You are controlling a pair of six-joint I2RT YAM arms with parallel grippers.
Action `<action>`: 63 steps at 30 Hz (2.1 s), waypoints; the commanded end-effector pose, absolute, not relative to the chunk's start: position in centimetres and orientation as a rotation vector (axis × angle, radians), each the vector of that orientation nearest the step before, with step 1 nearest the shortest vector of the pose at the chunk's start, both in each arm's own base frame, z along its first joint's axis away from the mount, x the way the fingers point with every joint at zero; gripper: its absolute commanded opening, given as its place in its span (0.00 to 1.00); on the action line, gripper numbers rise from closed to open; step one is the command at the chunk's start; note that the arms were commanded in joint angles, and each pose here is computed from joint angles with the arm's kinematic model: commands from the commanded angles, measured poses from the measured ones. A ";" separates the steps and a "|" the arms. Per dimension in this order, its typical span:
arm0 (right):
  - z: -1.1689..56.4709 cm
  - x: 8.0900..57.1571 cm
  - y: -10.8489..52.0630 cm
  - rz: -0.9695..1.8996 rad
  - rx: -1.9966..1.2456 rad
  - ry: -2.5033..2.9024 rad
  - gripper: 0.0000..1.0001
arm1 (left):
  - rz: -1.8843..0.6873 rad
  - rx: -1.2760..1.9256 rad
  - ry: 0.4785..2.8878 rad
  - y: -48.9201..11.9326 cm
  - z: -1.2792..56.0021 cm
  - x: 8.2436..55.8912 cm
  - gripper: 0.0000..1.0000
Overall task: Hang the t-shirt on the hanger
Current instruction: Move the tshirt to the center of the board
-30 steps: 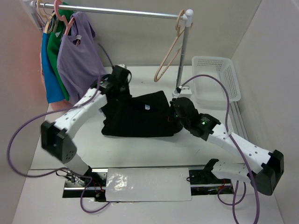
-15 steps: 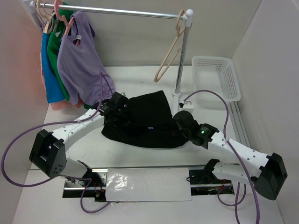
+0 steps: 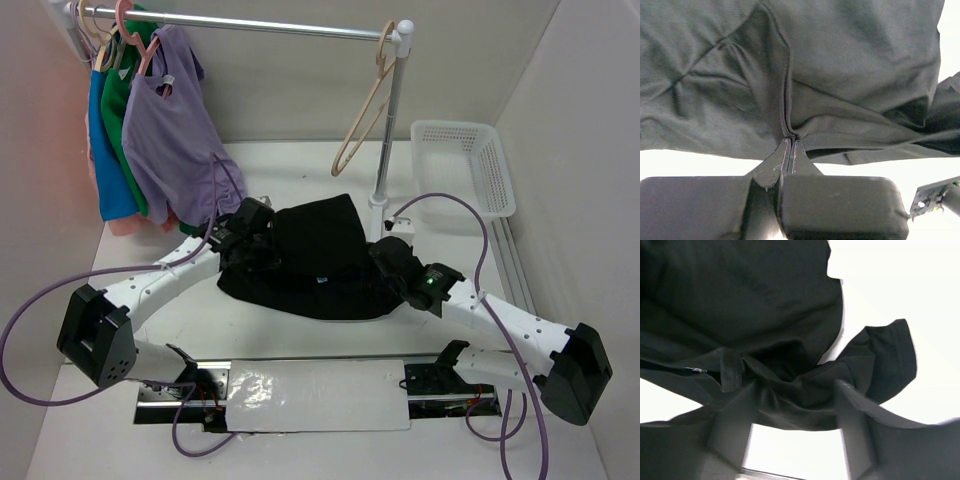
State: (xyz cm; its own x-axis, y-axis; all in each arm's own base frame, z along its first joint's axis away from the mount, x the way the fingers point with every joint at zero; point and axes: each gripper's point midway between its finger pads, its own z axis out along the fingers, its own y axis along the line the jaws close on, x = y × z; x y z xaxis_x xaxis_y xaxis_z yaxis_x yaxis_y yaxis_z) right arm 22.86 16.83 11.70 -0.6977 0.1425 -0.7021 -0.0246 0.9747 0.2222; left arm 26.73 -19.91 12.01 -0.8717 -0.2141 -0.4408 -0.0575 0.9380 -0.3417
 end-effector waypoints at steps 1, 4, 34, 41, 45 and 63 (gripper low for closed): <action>12.1 23.2 17.0 0.304 0.138 2.313 0.75 | -0.527 -0.158 2.552 -21.6 14.3 26.7 0.00; 11.7 23.0 18.4 0.363 0.170 2.329 0.84 | -0.550 -0.130 2.537 -22.7 15.2 26.9 0.00; 15.6 23.7 23.5 0.255 0.171 2.172 0.49 | -0.565 -0.136 2.494 -22.1 16.6 26.1 0.00; 14.0 25.4 21.8 0.095 0.196 2.176 0.60 | -0.562 -0.125 2.492 -21.8 16.8 25.7 0.00; 13.5 25.5 21.5 0.064 0.214 2.194 0.60 | -0.553 -0.129 2.488 -21.5 16.9 25.6 0.00; 11.9 24.6 19.4 0.035 0.249 2.240 0.40 | -0.559 -0.129 2.480 -21.6 17.3 25.7 0.00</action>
